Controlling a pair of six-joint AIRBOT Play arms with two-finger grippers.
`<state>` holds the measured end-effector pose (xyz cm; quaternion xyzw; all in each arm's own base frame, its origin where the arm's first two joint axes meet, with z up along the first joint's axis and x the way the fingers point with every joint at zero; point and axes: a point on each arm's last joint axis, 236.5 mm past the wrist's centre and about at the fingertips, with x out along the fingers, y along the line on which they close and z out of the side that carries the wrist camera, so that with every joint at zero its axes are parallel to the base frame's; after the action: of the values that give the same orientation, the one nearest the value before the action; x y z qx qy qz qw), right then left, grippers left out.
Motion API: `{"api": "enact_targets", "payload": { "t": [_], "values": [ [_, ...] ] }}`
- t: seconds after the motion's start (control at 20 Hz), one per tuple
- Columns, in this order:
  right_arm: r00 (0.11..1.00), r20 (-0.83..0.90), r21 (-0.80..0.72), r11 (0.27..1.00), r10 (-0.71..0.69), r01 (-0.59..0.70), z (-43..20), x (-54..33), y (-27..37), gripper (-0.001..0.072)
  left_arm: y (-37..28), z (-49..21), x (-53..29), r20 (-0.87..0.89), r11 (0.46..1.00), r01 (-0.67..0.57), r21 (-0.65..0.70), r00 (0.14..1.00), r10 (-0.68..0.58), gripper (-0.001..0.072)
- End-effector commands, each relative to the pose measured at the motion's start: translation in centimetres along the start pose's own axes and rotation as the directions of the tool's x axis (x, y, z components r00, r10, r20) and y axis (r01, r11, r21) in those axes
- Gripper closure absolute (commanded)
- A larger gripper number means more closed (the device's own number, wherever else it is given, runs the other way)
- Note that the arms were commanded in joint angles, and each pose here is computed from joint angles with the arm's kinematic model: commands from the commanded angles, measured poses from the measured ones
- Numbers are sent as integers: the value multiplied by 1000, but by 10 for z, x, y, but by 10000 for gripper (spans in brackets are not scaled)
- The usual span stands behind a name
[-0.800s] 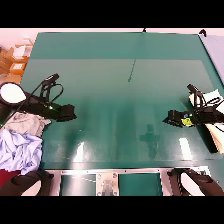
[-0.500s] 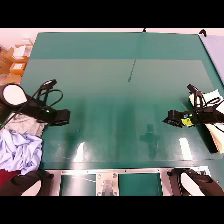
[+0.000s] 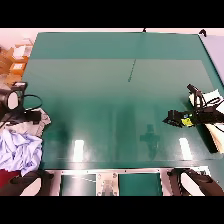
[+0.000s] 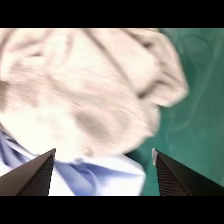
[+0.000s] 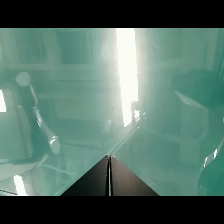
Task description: Fold the shirts.
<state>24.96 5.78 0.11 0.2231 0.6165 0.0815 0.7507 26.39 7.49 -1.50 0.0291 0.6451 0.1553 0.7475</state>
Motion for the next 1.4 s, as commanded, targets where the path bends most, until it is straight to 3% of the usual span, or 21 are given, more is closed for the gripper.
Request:
{"api": "enact_targets", "payload": {
  "t": [0.0,0.1,0.15,0.2,0.25,0.3,0.5,0.7,0.8,1.0,1.15,1.3,1.35],
  "values": [
    [1000,0,0,1000,0,0,0,0,0,697,22,10,43,-11,999,25,-38,1000,-26,-13],
    [1000,0,0,1000,0,0,0,0,0,697,11,9,62,-51,998,62,-17,997,-63,-1],
    [1000,0,0,1000,0,0,0,0,0,697,7,6,71,-79,998,70,-11,994,-70,159],
    [1000,0,0,1000,0,0,0,0,0,698,6,2,78,-107,998,70,-5,992,-70,373],
    [1000,0,0,1000,0,0,0,0,0,698,4,-2,83,-130,997,72,7,989,-70,635],
    [1000,0,0,1000,0,0,0,0,0,698,4,-3,83,-137,997,75,19,988,-71,690],
    [1000,0,0,1000,0,0,0,0,0,697,8,34,45,-62,996,93,-7,994,-93,692],
    [1000,4,1,1000,2,-2,1,0,1,698,-59,111,-80,221,947,298,117,922,-317,692],
    [1000,5,1,1000,2,-2,1,0,1,697,-119,128,-166,361,875,410,258,799,-481,692],
    [1000,4,1,1000,3,-3,1,0,1,697,-237,98,-248,326,674,569,471,598,-732,692],
    [1000,18,-1,1000,4,-4,5,-2,2,697,-320,62,-252,205,550,619,561,540,-816,692],
    [1000,23,-1,1000,3,-3,6,-2,2,691,-377,39,-214,90,511,639,574,572,-816,690],
    [1000,25,-1,1000,3,-3,7,-2,2,618,-390,33,-195,47,511,651,561,591,-805,541]
  ]
}}
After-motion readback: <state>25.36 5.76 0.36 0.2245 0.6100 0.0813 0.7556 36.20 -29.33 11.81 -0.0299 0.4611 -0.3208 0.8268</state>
